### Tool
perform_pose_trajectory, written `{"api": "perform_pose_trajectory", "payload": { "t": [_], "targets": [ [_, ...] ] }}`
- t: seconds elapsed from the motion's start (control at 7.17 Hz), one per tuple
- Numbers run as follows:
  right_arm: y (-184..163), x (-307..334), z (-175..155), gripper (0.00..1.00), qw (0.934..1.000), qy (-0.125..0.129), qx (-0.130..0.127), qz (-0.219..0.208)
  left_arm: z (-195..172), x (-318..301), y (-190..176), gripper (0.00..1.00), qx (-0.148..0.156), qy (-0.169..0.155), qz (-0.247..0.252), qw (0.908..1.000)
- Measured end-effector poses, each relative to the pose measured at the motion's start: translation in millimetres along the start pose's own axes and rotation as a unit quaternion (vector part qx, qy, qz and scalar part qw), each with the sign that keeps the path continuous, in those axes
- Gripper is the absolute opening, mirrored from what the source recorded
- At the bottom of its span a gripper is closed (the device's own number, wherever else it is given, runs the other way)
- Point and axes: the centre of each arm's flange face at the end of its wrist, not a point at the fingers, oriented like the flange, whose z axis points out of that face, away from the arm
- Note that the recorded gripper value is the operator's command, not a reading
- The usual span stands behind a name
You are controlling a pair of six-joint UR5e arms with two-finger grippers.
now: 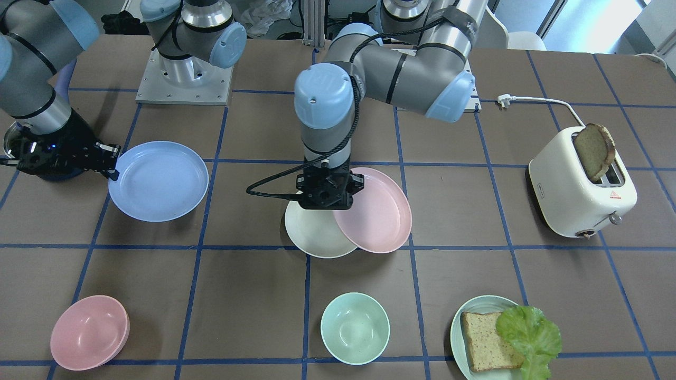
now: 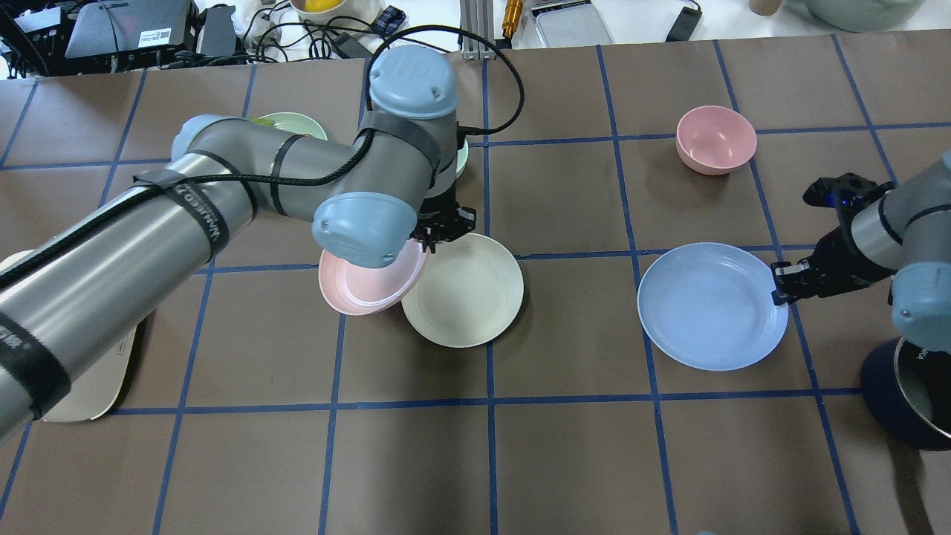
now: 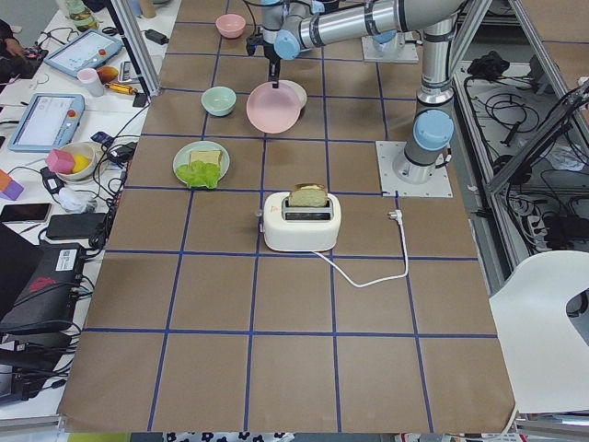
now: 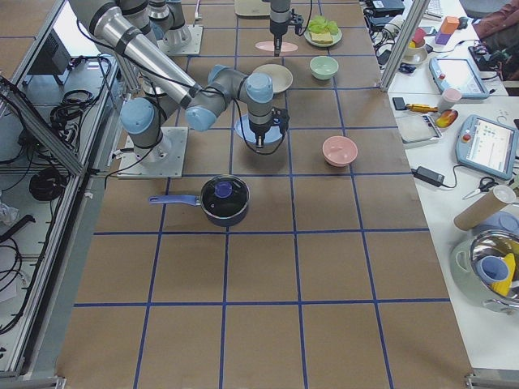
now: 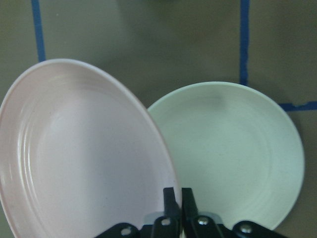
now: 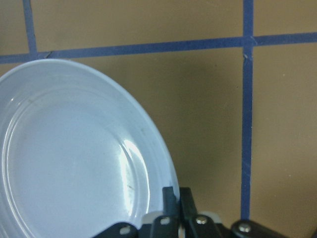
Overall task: Stack three plates with pink and blue
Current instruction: 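Lift the pink plate with the left gripper and lower it onto the cream plate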
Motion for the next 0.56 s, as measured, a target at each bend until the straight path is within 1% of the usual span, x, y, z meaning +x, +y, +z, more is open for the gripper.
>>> {"api": "perform_pose_trajectory", "payload": {
  "t": [0.28,0.42,0.56],
  "targets": [
    [-17.2,2.7,-25.3,0.00,0.9999,0.003,0.007,0.011,4.6,52.7,17.1,0.00,0.005,-0.002,0.011,0.9999],
    [-25.1,5.3,-29.8,0.00,0.9998,0.004,0.008,0.017,12.7,64.7,19.7,0.00,0.002,-0.004,0.015,0.9999],
    [-33.6,9.1,-31.8,0.00,0.9998,0.005,0.008,0.019,21.9,70.9,20.6,0.24,-0.002,-0.007,0.017,0.9998]
  ]
}}
